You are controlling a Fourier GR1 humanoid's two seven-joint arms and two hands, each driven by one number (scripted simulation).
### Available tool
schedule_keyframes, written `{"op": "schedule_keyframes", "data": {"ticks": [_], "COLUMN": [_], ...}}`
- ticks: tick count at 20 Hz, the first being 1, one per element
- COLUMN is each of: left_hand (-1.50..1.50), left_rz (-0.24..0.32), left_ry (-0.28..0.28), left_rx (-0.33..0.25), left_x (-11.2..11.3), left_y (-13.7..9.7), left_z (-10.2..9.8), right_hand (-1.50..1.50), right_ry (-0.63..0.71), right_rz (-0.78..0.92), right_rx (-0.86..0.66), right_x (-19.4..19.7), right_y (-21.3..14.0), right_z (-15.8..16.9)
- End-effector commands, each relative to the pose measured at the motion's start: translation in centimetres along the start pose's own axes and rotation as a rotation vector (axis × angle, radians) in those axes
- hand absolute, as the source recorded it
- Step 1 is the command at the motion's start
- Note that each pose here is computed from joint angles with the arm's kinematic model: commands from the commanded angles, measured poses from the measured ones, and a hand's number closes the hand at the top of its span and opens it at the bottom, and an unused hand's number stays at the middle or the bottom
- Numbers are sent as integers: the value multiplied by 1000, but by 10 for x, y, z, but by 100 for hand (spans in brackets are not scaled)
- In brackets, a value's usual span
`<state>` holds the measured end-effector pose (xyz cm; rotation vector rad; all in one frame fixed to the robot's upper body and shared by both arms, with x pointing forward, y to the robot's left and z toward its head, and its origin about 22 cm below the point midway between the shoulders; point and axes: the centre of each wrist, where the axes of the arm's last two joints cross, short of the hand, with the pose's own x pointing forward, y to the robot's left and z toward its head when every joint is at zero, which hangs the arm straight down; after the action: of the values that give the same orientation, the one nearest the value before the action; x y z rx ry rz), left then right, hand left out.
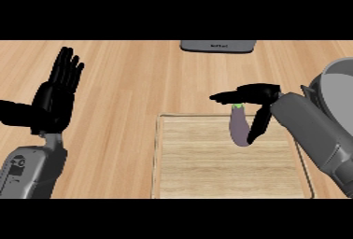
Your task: Pick the eggplant from the tray and place it in the pot
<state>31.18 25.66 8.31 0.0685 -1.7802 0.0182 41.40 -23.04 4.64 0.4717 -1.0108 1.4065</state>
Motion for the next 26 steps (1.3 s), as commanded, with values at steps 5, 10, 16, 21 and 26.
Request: {"op": "schedule_keyframes", "data": {"ticks": [5,10,16,21,26], "left_hand": [0,0,0,0,0], "left_rz": [-9,-1,-21,-5,-12], "left_ry": [-3,-4,-4,4,5], "left_rx": [33,11,20,30,39], "left_x": [13,-9,-1,-4,0], "left_y": [-2,1,3,-1,13], "left_z": [-6,8,1,-1,5], "right_hand": [-150,-150,150,150,150], "right_ry": [-147,-141,-322,-365,-334], "right_rz": [-65,-62,-12,9,31], "right_rx": [144,144,136,119,99], "right_x": [-17,-21,0,-1,3], "right_y": [23,33,49,53,44], "right_z": [-22,-40,-69,-68,-64]}}
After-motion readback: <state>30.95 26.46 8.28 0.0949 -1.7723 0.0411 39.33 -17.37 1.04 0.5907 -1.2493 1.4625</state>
